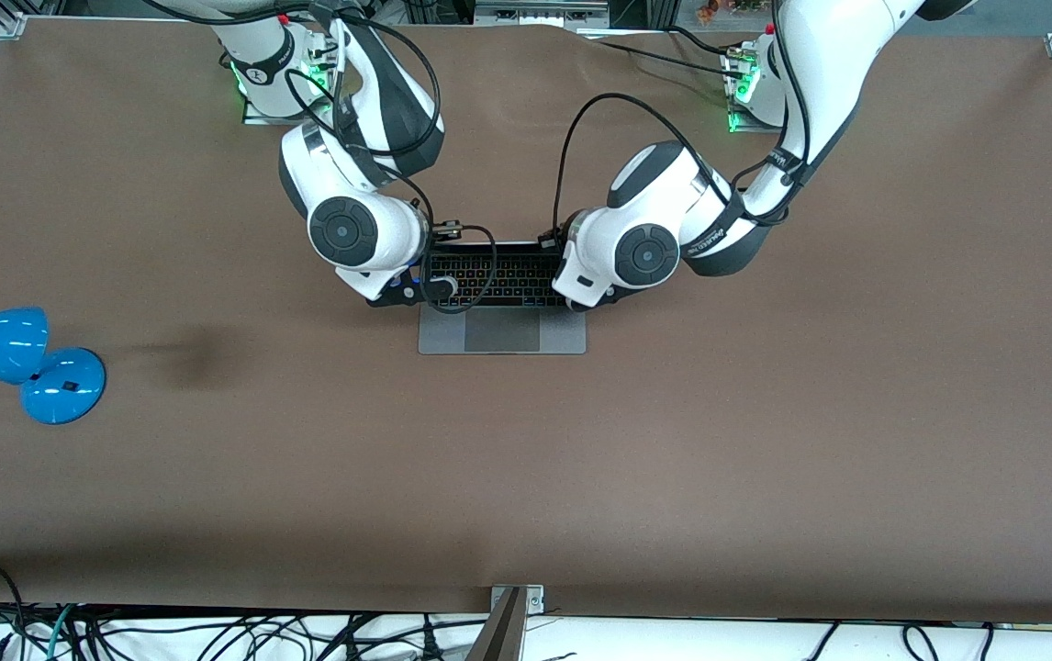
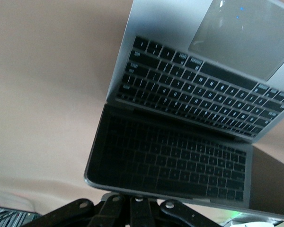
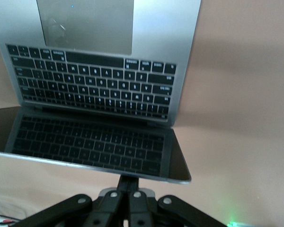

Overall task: Close laptop with both arms from behind
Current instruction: 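Place both grippers on the back of the raised laptop lid, then push the lid down with both grippers until the laptop shuts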

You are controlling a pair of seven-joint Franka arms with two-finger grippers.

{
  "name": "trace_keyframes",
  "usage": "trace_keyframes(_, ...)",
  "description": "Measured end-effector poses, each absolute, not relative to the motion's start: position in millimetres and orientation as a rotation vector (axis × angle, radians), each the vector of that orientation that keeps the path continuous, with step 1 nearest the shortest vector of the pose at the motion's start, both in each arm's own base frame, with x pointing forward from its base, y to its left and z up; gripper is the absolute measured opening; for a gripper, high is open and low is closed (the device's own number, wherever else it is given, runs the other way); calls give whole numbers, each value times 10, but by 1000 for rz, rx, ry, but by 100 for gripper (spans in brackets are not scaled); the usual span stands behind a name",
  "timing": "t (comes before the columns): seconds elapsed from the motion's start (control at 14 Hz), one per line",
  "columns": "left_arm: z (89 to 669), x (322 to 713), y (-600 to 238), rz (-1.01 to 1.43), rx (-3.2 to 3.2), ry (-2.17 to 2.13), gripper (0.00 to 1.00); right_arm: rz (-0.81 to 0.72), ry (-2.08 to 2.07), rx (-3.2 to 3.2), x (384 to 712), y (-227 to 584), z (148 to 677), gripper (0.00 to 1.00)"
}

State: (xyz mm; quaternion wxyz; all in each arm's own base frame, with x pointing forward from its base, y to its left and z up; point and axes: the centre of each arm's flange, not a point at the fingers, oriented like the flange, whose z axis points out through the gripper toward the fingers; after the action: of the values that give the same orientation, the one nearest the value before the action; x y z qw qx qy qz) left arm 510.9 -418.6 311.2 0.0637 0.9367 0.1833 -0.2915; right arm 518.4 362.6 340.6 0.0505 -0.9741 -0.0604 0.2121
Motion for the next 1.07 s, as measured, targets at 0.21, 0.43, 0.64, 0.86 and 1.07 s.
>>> trace_keyframes(0.21,3039,5273,-4159,-864,2816,571,1,597,-197,-2961,5304,3574,3291,1)
trace_keyframes(0.43,2945,5418,-4093,-840,2826,585,1,527,-195,-2961,5440,3535,3139,1)
trace_keyframes(0.64,2807,5564,-4040,-811,2812,617,1,478,-206,-2961,5541,3504,2983,1)
trace_keyframes(0.86,2553,5704,-3962,-756,2801,650,1,456,-238,-2959,5646,3431,2799,1)
trace_keyframes(1.07,2328,5779,-3903,-722,2827,654,1,458,-240,-2966,5754,3451,2603,1)
